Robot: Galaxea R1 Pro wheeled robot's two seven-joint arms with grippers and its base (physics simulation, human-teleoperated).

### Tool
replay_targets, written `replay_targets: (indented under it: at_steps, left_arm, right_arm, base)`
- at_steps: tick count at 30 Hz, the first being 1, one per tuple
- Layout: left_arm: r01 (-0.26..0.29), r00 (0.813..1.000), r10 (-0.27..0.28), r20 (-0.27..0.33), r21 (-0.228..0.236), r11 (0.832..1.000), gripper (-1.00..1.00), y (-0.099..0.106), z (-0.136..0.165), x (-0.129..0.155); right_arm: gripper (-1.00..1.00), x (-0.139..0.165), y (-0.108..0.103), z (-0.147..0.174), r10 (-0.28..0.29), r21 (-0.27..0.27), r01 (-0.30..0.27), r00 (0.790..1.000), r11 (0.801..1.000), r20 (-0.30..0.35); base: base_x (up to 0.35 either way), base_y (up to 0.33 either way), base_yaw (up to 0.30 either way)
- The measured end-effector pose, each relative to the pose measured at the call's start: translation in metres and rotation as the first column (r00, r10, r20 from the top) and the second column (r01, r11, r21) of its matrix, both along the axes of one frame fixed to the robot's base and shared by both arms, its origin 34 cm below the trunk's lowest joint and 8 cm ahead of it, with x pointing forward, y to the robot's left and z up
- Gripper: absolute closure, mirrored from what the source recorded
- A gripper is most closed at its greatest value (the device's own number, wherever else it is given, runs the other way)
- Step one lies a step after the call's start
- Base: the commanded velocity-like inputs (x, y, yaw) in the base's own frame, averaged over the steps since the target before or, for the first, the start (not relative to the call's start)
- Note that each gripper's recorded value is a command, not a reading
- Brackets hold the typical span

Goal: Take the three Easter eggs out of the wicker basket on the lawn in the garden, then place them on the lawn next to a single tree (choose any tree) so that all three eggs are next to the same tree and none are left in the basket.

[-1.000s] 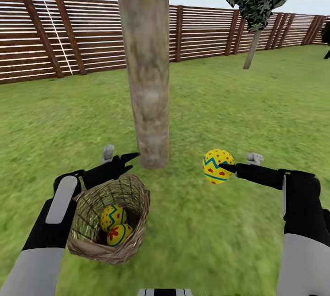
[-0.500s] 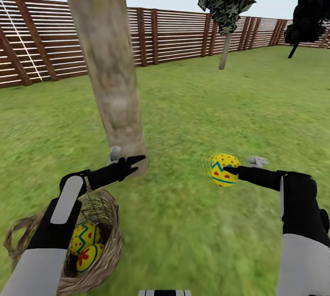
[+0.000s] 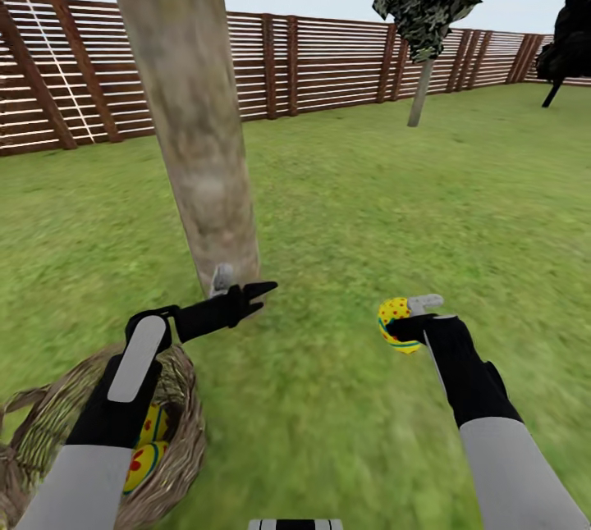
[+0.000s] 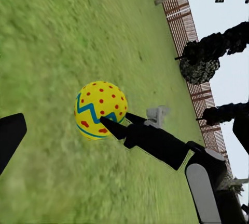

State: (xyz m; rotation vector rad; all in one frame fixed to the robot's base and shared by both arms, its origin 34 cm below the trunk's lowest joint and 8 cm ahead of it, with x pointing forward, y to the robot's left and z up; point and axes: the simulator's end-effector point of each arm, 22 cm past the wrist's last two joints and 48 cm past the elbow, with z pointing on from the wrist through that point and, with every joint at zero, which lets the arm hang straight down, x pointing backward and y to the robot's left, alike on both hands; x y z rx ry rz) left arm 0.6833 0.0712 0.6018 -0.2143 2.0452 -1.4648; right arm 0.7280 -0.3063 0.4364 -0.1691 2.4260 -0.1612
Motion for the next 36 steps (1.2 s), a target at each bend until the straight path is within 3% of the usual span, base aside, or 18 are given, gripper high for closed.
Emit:
replay_targets:
  at_steps: [4, 7, 9, 14, 20, 25, 28, 36]
  left_arm:
    - [0.013, 1.000, -0.013, -0.006, -0.001, 1.000, -1.00, -0.006, -0.003, -0.002]
    - [0.013, 1.000, -0.013, -0.007, 0.000, 1.000, -1.00, -0.007, -0.003, -0.002]
    - [0.014, 1.000, -0.014, -0.006, -0.001, 1.000, -1.00, -0.008, -0.003, -0.002]
    - [0.032, 0.999, -0.032, 0.000, 0.004, 0.999, -1.00, -0.015, -0.002, -0.006]
    - [0.061, 0.998, -0.061, 0.004, 0.014, 0.998, -1.00, -0.025, -0.002, -0.011]
    - [0.061, 0.998, -0.061, 0.005, 0.014, 0.998, -1.00, -0.026, -0.002, -0.012]
    - [0.062, 0.998, -0.063, 0.005, 0.014, 0.998, -1.00, -0.026, -0.002, -0.012]
    - [0.068, 0.998, -0.069, 0.005, 0.013, 0.998, -1.00, -0.028, -0.002, -0.013]
  right_arm:
    - [1.00, 0.001, 0.003, 0.000, -0.006, -0.002, 0.006, 1.000, 1.000, 0.003]
    - [1.00, 0.001, 0.018, -0.002, 0.000, 0.012, 0.000, 1.000, 1.000, 0.001]
    - [1.00, -0.001, 0.016, -0.007, -0.019, -0.022, 0.018, 1.000, 1.000, -0.005]
    - [1.00, -0.010, 0.058, -0.028, 0.117, -0.111, -0.123, 0.991, 0.986, -0.059]
    - [1.00, -0.014, 0.047, -0.030, 0.083, -0.180, -0.091, 0.995, 0.979, -0.052]
    - [1.00, -0.014, 0.048, -0.030, 0.084, -0.183, -0.092, 0.995, 0.979, -0.052]
    - [1.00, -0.015, 0.057, -0.031, 0.112, -0.195, -0.121, 0.992, 0.973, -0.056]
    - [1.00, -0.022, 0.061, -0.039, 0.128, -0.201, -0.140, 0.989, 0.970, -0.072]
  base:
    - [0.213, -0.251, 0.300]
    - [0.154, -0.173, 0.293]
    - [0.021, -0.023, 0.088]
    - [0.002, -0.062, 0.175]
    - [0.099, -0.263, 0.296]
    - [0.193, -0.216, 0.300]
    - [0.022, -0.026, 0.300]
    - [-0.118, -0.156, 0.300]
